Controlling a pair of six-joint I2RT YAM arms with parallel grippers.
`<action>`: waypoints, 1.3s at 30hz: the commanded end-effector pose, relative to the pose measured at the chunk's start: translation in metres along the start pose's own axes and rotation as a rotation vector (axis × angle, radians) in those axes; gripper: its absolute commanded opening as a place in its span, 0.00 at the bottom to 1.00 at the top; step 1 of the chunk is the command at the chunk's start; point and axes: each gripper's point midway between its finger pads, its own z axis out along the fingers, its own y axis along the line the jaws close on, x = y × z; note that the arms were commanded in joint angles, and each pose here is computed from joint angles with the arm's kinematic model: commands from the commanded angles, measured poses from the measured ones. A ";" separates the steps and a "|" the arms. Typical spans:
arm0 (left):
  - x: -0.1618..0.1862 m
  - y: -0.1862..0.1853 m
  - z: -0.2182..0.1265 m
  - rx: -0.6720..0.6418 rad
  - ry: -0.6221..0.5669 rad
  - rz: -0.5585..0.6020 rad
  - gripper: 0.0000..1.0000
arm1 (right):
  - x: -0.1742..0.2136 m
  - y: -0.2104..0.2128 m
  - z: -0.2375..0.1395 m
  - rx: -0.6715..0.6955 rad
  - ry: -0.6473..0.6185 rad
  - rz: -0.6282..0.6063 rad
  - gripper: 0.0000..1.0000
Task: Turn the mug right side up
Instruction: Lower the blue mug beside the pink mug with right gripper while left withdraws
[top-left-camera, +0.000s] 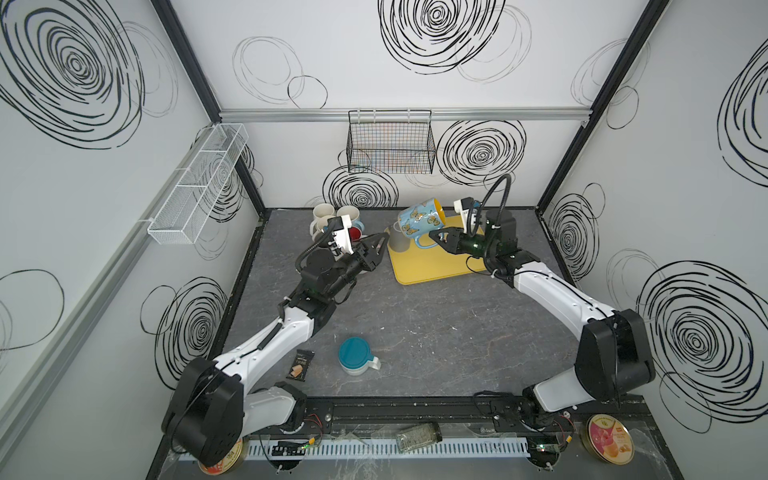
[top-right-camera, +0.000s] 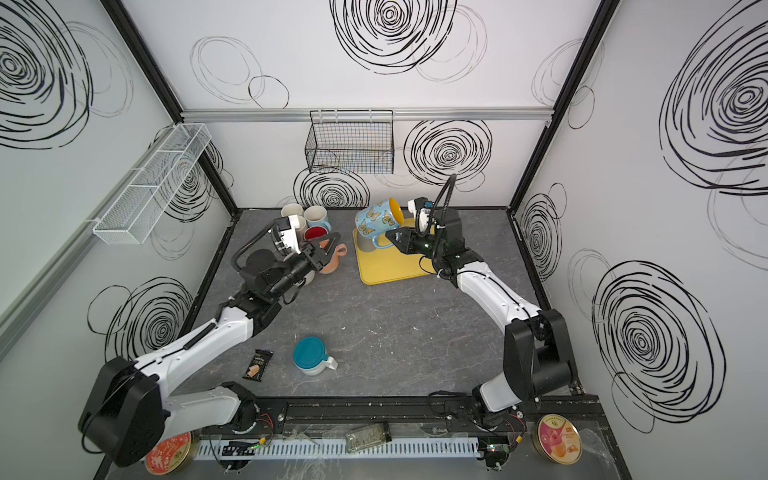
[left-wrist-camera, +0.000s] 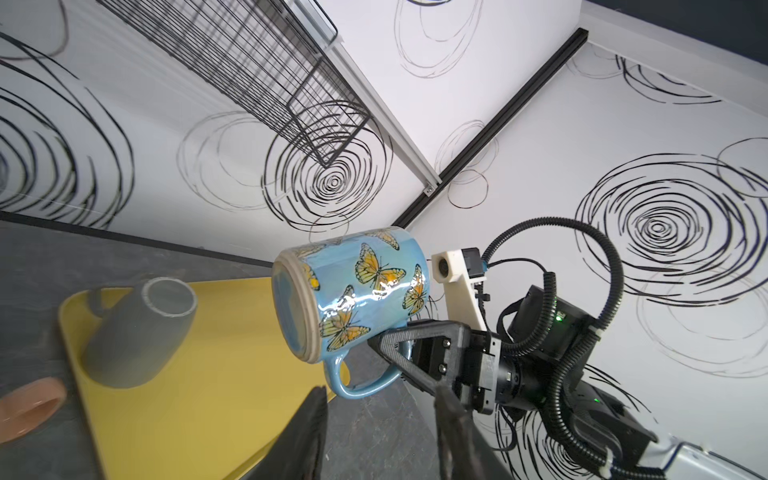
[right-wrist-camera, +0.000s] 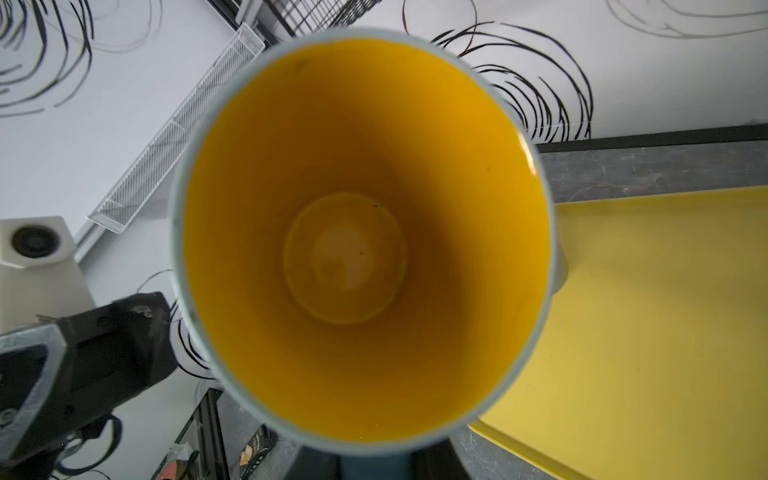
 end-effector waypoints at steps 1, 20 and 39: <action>0.002 0.034 -0.028 -0.199 0.037 0.108 0.47 | -0.012 0.027 0.011 0.044 0.019 -0.320 0.00; 0.033 0.128 -0.133 -0.569 0.128 0.059 0.48 | 0.115 0.018 0.124 0.069 0.465 -0.903 0.00; 0.057 0.134 -0.183 -0.637 0.071 -0.008 0.48 | 0.148 -0.007 0.175 0.194 0.605 -1.187 0.40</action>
